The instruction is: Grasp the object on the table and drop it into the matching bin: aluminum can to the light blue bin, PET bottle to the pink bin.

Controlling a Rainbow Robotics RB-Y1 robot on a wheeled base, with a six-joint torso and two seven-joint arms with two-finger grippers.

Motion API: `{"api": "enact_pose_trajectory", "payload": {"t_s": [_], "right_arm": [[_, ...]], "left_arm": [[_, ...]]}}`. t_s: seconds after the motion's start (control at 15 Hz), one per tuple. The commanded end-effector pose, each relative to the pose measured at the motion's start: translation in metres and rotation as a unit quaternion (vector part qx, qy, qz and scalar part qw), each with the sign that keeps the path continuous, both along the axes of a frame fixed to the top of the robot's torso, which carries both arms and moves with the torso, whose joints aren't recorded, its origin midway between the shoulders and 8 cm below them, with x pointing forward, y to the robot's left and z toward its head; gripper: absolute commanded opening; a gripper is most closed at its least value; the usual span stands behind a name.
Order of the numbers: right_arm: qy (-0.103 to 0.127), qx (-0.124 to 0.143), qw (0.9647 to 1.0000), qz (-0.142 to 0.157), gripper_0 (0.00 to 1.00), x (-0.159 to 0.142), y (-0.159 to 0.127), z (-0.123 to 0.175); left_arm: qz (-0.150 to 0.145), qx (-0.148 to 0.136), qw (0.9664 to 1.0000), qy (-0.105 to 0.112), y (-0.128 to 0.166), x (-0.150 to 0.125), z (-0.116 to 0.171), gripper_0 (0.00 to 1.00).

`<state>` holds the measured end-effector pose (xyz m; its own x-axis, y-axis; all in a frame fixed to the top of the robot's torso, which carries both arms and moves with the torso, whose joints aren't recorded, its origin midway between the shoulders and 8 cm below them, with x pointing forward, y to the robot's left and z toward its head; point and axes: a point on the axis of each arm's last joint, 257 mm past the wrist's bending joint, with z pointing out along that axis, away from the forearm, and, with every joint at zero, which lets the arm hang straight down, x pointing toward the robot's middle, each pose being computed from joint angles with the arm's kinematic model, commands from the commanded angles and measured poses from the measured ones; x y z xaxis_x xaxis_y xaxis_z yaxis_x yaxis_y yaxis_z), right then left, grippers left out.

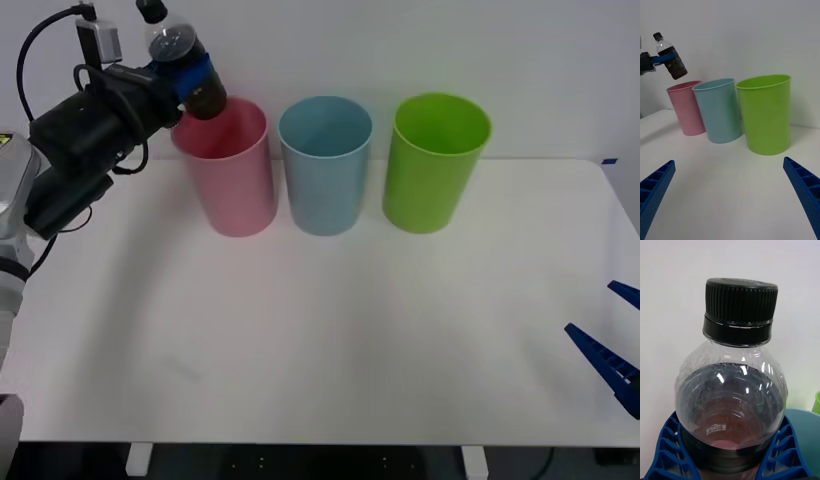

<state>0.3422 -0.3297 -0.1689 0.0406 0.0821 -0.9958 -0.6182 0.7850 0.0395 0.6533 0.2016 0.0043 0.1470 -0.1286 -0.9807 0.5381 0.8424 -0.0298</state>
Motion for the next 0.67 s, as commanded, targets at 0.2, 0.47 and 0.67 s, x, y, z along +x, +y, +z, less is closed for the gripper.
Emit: {"api": "enact_pose_trajectory", "payload": {"t_s": [0.2, 0.47, 0.67], "right_arm": [[0.000, 0.000, 1.0000, 0.000, 1.00, 0.0000, 0.0000, 0.0000], [0.000, 0.000, 1.0000, 0.000, 1.00, 0.0000, 0.0000, 0.0000], [0.000, 0.000, 1.0000, 0.000, 1.00, 0.0000, 0.0000, 0.0000]], "left_arm": [[-0.001, 0.003, 1.0000, -0.001, -0.0060, 0.0004, -0.0029, 0.01], [-0.001, 0.007, 1.0000, -0.004, -0.0063, 0.0001, -0.0028, 1.00], [-0.008, 0.003, 1.0000, -0.001, -0.0076, -0.0025, -0.0053, 1.00]]}}
